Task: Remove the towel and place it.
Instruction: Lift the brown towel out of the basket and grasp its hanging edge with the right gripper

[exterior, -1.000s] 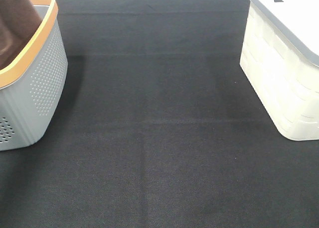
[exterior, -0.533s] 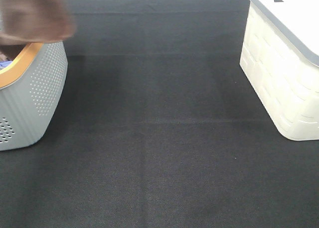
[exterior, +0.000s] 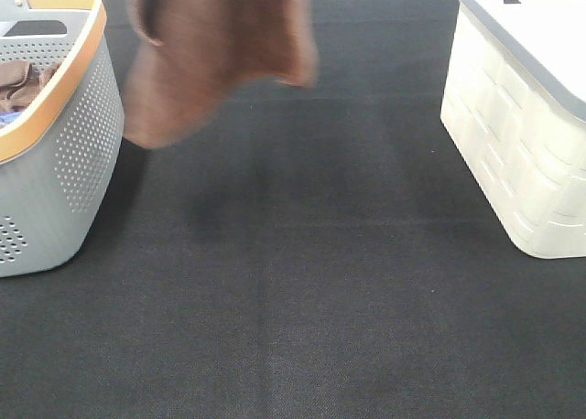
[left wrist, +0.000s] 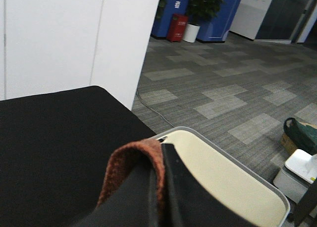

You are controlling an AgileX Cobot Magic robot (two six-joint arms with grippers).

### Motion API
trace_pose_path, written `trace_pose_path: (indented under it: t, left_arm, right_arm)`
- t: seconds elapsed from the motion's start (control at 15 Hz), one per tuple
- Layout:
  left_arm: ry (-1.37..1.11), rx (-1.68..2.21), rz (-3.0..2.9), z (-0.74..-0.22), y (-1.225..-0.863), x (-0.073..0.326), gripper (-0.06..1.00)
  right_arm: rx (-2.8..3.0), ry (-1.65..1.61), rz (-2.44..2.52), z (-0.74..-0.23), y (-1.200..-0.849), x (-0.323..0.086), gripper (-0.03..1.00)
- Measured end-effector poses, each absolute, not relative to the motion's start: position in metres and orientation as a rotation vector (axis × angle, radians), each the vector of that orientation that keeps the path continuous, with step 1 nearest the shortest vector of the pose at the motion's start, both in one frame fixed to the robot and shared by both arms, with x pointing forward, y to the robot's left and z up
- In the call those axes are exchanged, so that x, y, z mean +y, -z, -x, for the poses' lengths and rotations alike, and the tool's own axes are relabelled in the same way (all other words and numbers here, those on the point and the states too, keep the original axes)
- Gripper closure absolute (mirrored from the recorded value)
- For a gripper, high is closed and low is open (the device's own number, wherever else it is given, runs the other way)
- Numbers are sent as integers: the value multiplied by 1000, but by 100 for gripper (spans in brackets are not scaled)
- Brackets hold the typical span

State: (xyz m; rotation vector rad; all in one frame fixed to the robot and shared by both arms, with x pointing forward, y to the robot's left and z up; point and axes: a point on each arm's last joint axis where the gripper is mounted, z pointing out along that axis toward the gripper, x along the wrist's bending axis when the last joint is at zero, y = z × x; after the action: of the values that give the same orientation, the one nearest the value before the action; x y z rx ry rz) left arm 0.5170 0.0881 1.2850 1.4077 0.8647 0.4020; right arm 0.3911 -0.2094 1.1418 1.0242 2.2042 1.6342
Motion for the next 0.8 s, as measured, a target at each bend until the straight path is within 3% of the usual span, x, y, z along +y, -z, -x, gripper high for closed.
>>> trace_pose_path:
  t: [0.4,0.8]
  left_arm:
    - [-358,752,-1410,-497,-1283,49,94]
    - [-346,739,-1411,-493,-1283,45,94]
  right_arm:
    - [2366,-1455,-1021,-430,-1105,-183,28]
    - [2273,-1414,-1039,-441,-1104,-186,25]
